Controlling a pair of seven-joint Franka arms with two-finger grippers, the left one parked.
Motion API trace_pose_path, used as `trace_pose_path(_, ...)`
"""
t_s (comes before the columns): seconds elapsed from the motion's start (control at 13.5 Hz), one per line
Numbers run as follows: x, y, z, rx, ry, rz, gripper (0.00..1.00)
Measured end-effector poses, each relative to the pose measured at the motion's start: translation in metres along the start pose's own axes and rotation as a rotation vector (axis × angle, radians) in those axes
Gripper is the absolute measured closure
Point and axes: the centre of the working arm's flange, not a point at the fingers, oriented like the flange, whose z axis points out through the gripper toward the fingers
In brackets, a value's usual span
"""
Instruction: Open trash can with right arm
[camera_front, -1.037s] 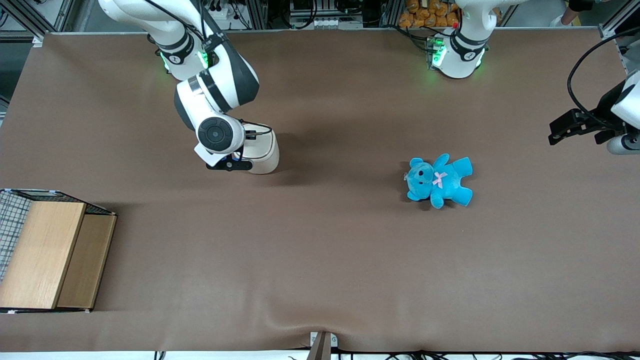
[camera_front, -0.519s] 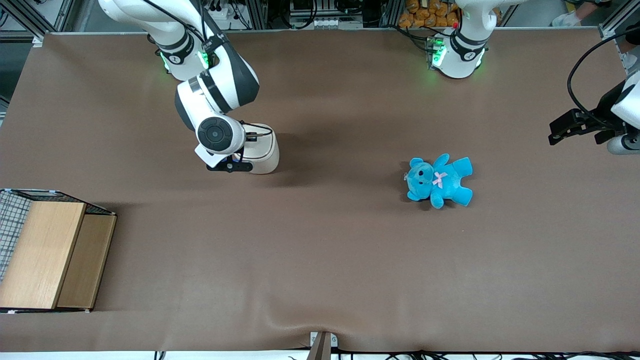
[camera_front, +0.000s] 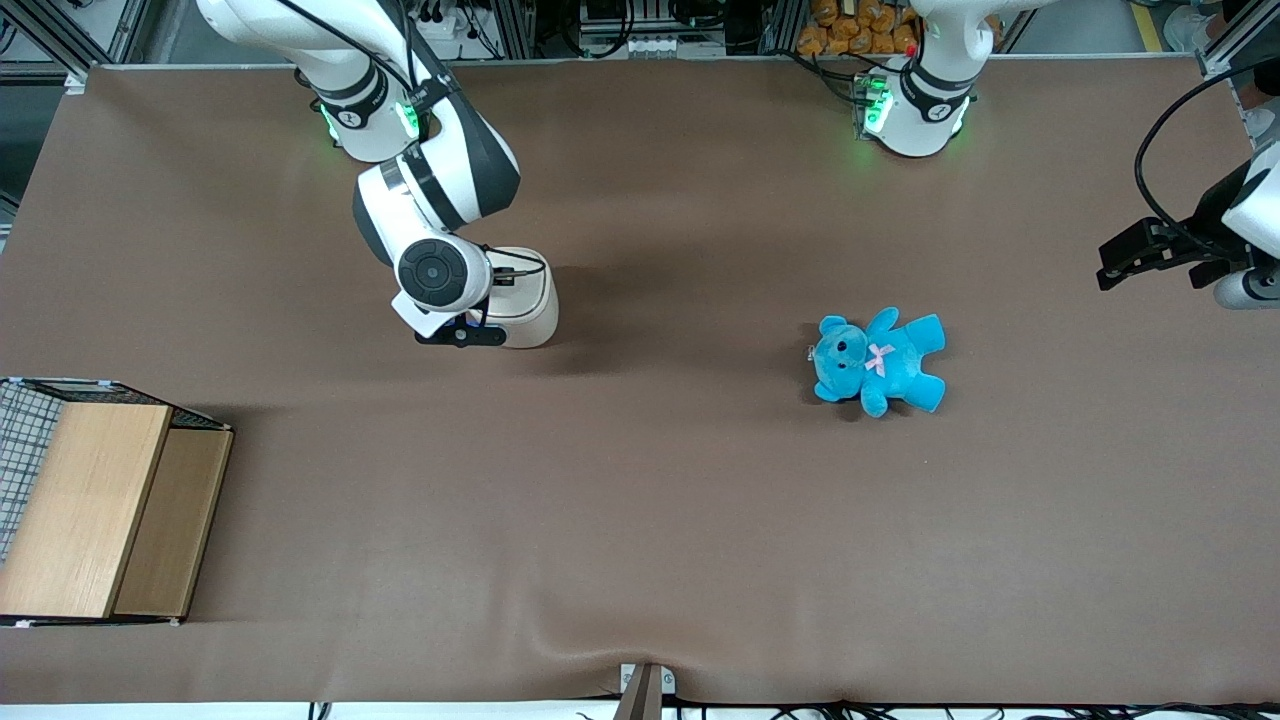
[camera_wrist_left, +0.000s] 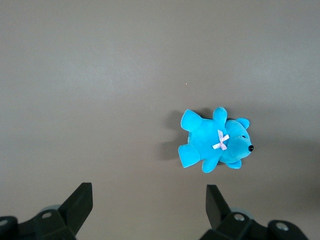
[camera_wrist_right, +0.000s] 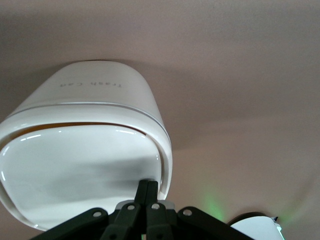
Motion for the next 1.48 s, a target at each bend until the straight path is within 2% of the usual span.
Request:
trace_pose_path(0.37,-0.001,0.003,-0.009,0.009,0.001,0.006,0.99)
trace_pose_path(0.81,-0.029,0.027,-0.102,0.065,0.063,0.009,0.99)
trace_pose_path(1.11,-0.033,0.081,-0.168,0.132,0.116,0.058,0.99)
trace_pose_path(1.48,-0.006,0.189,-0.200,0.199,0.187,-0.036,0.99)
